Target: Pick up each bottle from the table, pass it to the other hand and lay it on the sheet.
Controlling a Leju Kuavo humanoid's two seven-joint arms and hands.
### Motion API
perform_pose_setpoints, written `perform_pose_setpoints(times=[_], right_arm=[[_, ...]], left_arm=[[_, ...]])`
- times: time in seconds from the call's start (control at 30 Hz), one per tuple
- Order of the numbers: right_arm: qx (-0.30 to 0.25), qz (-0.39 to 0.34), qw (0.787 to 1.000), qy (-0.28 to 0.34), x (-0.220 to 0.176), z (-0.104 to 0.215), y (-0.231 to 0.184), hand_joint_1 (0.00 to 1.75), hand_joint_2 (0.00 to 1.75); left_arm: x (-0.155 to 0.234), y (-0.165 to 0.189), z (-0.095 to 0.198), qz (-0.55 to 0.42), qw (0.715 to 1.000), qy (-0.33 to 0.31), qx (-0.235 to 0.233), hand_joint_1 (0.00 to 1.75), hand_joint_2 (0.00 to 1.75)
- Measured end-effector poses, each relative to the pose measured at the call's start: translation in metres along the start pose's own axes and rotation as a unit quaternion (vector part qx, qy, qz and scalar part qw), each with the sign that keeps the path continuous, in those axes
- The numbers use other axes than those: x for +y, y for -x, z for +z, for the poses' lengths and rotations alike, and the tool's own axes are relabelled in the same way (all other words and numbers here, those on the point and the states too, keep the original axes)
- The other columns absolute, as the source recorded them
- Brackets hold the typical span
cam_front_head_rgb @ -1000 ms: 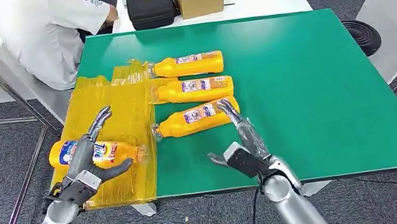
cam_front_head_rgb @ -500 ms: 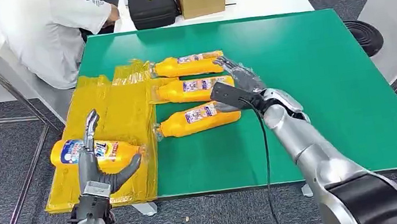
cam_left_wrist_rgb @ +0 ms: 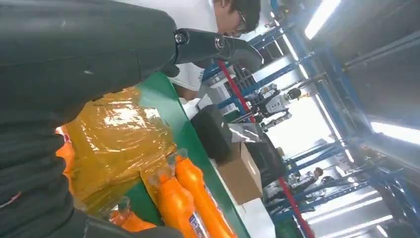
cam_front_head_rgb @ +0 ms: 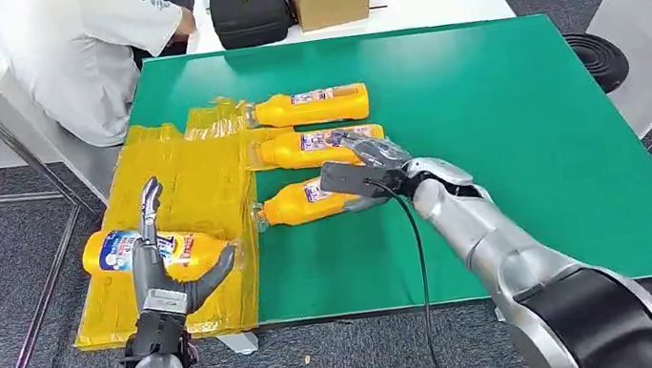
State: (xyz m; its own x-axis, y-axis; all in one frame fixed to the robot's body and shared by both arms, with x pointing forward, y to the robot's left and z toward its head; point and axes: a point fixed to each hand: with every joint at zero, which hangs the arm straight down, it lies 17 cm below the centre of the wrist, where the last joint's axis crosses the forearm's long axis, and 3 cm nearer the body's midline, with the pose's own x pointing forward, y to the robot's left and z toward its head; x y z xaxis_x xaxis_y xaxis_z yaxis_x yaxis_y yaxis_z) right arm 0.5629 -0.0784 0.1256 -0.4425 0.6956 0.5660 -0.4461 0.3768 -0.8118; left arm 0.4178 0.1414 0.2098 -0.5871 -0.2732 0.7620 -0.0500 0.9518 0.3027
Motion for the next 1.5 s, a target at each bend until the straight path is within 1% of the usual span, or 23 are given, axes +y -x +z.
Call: perform_pose_setpoints(times=[0.2, 0.37, 0.57, 0.9, 1.2, 1.37, 1.5], right_arm=[[0.005, -0.003, 1.0, -0.029, 0.019, -0.002, -0.005, 0.0, 1.75], [0.03, -0.002, 0.999, -0.039, 0.026, -0.001, 0.004, 0.0, 1.75], [0.064, 0.003, 0.997, -0.036, 0.022, 0.005, 0.027, 0.0, 1.75], [0.08, 0.003, 0.996, -0.041, 0.024, 0.011, 0.04, 0.0, 1.75], [0.116, 0.01, 0.992, -0.038, 0.018, 0.017, 0.06, 0.0, 1.75], [0.139, 0.015, 0.989, -0.043, 0.019, 0.022, 0.072, 0.0, 1.75], [0.16, 0.015, 0.985, -0.059, 0.026, 0.028, 0.082, 0.0, 1.75]], left_arm=[[0.002, 0.002, -0.001, -0.005, 1.0, -0.006, 0.005, 0.0, 1.75], [0.003, 0.007, 0.001, -0.009, 1.0, -0.01, 0.013, 0.0, 1.75], [0.001, 0.017, 0.006, -0.004, 1.0, -0.009, 0.029, 0.0, 1.75], [0.0, 0.024, 0.009, -0.004, 0.999, -0.008, 0.039, 0.0, 1.75], [0.004, 0.032, 0.012, 0.002, 0.998, -0.017, 0.052, 0.0, 1.75], [0.003, 0.037, 0.015, 0.006, 0.998, -0.017, 0.061, 0.0, 1.75], [0.0, 0.041, 0.018, 0.011, 0.998, -0.012, 0.067, 0.0, 1.75]])
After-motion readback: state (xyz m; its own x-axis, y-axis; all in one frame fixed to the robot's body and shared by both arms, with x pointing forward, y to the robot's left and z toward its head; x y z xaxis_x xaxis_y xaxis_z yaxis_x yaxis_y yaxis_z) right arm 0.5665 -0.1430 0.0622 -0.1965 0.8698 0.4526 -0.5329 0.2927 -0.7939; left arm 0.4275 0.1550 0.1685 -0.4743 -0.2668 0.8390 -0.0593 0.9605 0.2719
